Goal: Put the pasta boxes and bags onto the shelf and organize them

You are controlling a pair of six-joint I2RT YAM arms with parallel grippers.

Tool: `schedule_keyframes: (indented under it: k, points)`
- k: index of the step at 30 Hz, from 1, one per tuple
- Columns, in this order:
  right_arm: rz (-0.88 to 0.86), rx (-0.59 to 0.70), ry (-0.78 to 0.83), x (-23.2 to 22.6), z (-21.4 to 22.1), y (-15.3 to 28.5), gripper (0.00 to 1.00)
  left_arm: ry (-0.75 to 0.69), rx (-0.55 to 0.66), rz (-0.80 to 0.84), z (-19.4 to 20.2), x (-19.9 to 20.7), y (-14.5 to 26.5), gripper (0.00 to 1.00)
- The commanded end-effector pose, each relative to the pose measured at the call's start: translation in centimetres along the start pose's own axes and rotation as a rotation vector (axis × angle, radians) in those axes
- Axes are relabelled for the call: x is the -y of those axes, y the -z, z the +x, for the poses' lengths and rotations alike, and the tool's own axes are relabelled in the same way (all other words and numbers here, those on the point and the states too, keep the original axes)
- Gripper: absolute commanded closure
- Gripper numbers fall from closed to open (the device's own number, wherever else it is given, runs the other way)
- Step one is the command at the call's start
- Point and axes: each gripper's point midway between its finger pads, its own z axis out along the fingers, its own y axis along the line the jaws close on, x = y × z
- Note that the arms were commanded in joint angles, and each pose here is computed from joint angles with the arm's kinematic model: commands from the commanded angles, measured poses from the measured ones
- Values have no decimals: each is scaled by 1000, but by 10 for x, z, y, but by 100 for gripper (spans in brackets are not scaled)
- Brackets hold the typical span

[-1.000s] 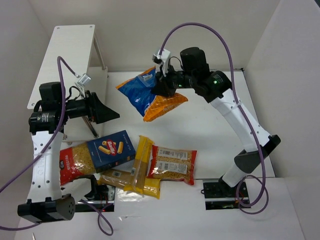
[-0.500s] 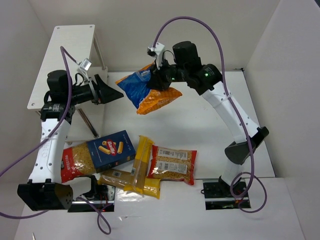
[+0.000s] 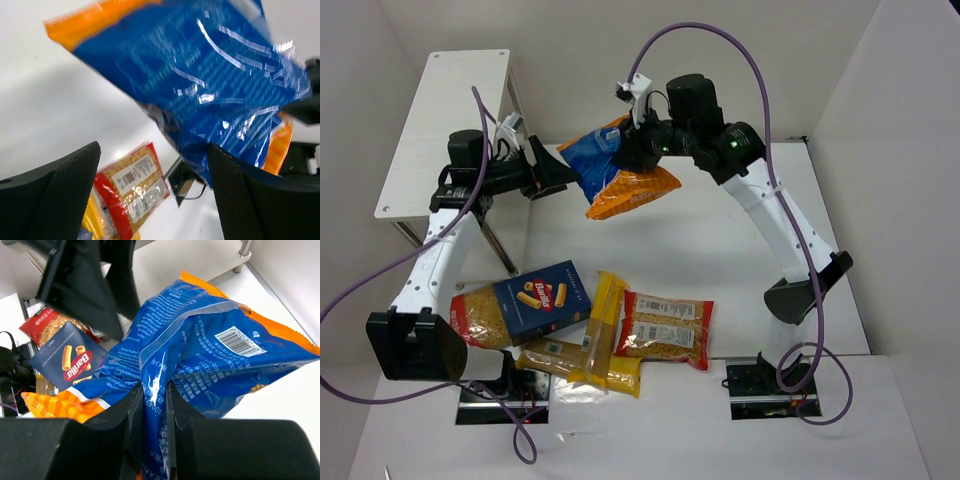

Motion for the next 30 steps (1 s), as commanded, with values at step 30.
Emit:
schedule_keyframes:
  k: [30]
  points:
    - [-160,253,44,-33,-84,23,100,187,33,99,-43,41,-12,5]
